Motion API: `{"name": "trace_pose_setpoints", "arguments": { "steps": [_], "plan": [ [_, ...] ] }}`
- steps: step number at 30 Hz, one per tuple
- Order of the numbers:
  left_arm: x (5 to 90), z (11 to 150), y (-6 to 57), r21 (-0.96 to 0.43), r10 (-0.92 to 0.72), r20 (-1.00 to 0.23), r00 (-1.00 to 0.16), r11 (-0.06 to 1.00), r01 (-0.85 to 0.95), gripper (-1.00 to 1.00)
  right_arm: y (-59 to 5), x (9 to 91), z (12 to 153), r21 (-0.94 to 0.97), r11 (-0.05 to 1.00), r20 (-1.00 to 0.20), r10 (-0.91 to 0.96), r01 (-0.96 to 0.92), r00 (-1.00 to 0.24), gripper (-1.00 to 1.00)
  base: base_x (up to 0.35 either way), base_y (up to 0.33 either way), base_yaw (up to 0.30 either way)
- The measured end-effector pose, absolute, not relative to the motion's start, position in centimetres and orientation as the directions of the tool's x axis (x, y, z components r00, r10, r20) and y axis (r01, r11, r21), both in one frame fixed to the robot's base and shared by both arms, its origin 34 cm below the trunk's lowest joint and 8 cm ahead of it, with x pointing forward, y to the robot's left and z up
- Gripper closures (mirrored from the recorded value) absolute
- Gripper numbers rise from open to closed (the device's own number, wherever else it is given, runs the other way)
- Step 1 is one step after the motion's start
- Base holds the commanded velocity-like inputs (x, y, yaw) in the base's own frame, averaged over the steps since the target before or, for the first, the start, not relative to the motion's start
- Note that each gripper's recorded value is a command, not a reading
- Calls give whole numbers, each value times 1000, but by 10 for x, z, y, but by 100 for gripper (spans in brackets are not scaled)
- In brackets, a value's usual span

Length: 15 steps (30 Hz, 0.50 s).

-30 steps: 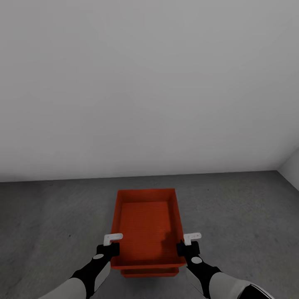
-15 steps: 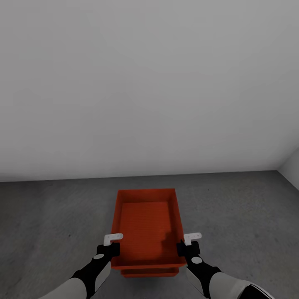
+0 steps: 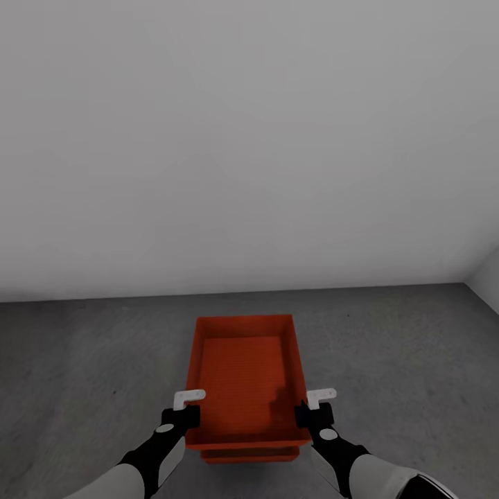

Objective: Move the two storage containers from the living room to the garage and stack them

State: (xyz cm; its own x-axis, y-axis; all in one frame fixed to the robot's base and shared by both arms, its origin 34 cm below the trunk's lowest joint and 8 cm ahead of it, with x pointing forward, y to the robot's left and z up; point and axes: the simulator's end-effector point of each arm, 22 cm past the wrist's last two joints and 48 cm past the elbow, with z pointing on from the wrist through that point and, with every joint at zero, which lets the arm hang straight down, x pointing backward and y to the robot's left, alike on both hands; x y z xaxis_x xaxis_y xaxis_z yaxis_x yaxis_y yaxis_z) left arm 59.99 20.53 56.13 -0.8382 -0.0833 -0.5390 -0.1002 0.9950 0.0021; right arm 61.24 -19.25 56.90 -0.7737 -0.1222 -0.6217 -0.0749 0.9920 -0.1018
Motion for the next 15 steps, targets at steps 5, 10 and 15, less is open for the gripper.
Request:
{"name": "trace_pose_setpoints", "arguments": {
  "steps": [5, 10, 15],
  "plan": [
    [600, 554, 205, 2, -84, -539, -838, 995, -101, 100, -193, 613, 562, -101, 992, -622, -123, -76, -774, 100, 0, 0, 0],
    [601, 547, 205, 2, -84, -539, -838, 995, -101, 100, -193, 613, 554, -102, 992, -622, -123, -76, -773, 100, 0, 0, 0],
    [601, 539, 205, 2, -84, -540, -838, 995, -101, 100, -193, 614, 547, -102, 992, -622, -123, -76, -773, 100, 0, 0, 0]
  ]
}}
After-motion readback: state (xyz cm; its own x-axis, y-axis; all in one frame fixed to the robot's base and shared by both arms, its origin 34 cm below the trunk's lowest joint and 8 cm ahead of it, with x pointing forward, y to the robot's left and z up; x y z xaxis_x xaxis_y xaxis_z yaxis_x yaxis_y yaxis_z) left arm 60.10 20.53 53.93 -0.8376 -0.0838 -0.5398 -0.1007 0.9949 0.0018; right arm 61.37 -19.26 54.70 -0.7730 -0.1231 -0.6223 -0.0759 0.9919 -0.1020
